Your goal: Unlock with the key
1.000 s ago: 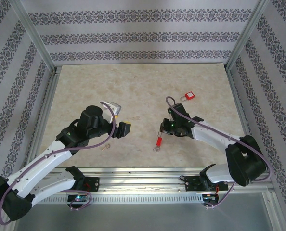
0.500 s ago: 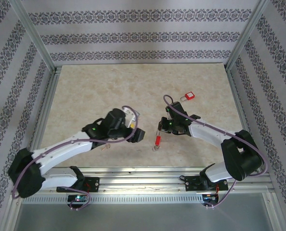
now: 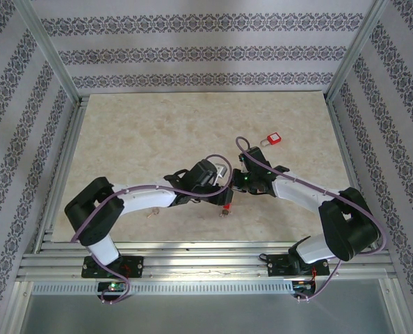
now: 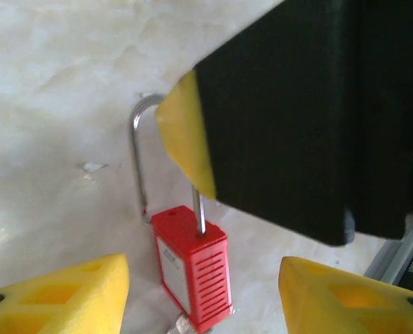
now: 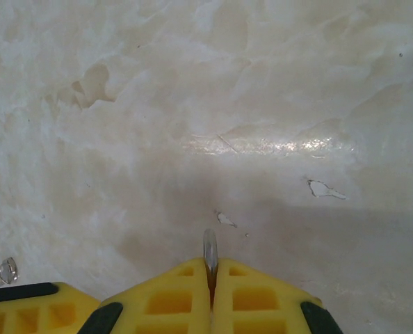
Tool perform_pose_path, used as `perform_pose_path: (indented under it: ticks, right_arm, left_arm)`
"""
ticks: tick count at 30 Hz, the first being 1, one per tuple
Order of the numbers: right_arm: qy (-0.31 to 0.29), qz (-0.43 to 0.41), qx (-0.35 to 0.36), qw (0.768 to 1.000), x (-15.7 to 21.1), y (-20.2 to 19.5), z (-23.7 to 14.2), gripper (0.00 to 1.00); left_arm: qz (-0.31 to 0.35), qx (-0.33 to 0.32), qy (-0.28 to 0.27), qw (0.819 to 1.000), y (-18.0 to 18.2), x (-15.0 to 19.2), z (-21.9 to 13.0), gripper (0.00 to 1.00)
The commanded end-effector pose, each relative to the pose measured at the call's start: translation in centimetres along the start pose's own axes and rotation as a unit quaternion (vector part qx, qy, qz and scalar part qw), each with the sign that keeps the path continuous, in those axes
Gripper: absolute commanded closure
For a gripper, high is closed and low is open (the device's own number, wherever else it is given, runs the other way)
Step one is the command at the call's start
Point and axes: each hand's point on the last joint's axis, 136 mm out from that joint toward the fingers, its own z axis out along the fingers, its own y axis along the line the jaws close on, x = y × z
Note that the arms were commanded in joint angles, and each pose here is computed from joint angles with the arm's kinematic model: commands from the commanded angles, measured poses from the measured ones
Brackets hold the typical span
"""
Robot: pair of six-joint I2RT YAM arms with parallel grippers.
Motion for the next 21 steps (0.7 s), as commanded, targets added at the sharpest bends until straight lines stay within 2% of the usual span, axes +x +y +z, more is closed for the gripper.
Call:
perform_pose_path:
  ticks: [1,5,21]
  right_arm:
    - [-0.006,0.004,-0.014,1.0,-0.7,0.8,0.1,1.0]
    - [-0.005,0.008,-0.016,1.0,-0.7,0.7,0.3,1.0]
    - [-0.01,0.011,-0.026,1.0,-1.0,1.1,-0.1,1.0]
  left_arm:
    - [-0.017,0.03,-0.003,0.999,-1.9,-0.3,1.0,0.42]
    - [-0.021,0.015,0.019,0.999,-1.0,1.0,1.5,0.5]
    - [-0.02,-0.009,0.042,0.999,0.6,3.3,2.4,0.61]
